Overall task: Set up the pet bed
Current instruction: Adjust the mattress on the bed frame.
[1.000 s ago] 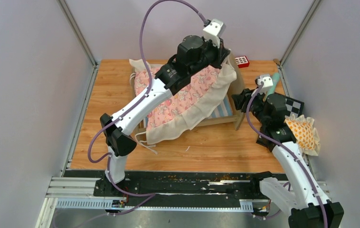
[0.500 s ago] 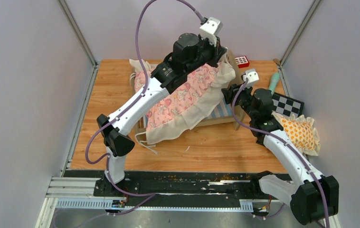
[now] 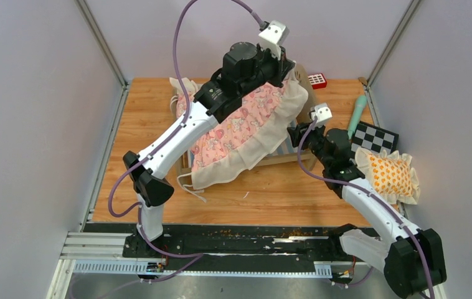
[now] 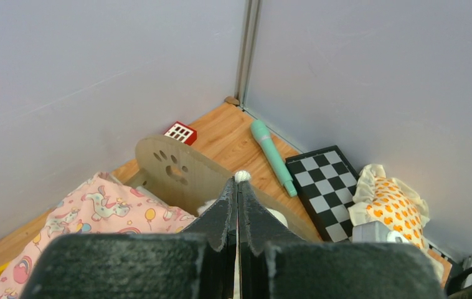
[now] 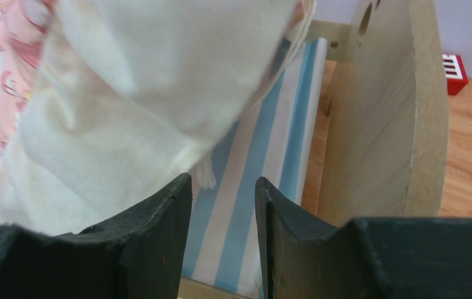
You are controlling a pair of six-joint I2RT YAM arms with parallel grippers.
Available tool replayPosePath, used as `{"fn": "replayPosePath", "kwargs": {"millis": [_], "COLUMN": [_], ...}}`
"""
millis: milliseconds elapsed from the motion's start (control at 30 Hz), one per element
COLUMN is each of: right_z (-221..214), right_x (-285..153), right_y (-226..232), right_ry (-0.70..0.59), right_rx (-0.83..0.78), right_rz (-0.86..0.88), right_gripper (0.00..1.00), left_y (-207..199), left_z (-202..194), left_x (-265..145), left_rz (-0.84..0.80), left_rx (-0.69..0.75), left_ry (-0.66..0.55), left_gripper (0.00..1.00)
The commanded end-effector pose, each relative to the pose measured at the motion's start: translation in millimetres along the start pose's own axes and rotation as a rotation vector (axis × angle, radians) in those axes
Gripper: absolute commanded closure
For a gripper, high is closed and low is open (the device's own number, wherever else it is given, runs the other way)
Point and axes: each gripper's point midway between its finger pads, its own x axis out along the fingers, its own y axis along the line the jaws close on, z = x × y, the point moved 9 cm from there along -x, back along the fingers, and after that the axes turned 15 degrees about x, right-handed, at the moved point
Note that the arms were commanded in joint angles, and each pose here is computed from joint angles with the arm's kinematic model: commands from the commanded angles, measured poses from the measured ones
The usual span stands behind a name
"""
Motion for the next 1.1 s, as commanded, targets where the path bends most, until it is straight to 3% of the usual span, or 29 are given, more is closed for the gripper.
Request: {"fn": "replayPosePath", "kwargs": {"millis": [0,633,1067], "right_z": [4.3,19.4,27.9], "right_x": [5.0,21.1,55.0], "right_y": [-3.1,10.3,17.0], "right_ry": [-0.071,-0.180,-0.247], "right_rx": [-0.007,-0.007,-0.006], "right_rz": [-0.030,0.117,0.222], "right_gripper": [0.57,0.45,0.50], "left_y": [8.5,8.9,6.9], "left_z": [40.7,40.8,40.4], "left_x": [-26.0,-30.6,-31.8], "left_rz": [0.008,0.001,-0.015], "left_rx": [0.027,0.034,0.021], "left_ry": [-0.112,-0.103,-0.101], "left_gripper": [1.00,1.00,1.00]}}
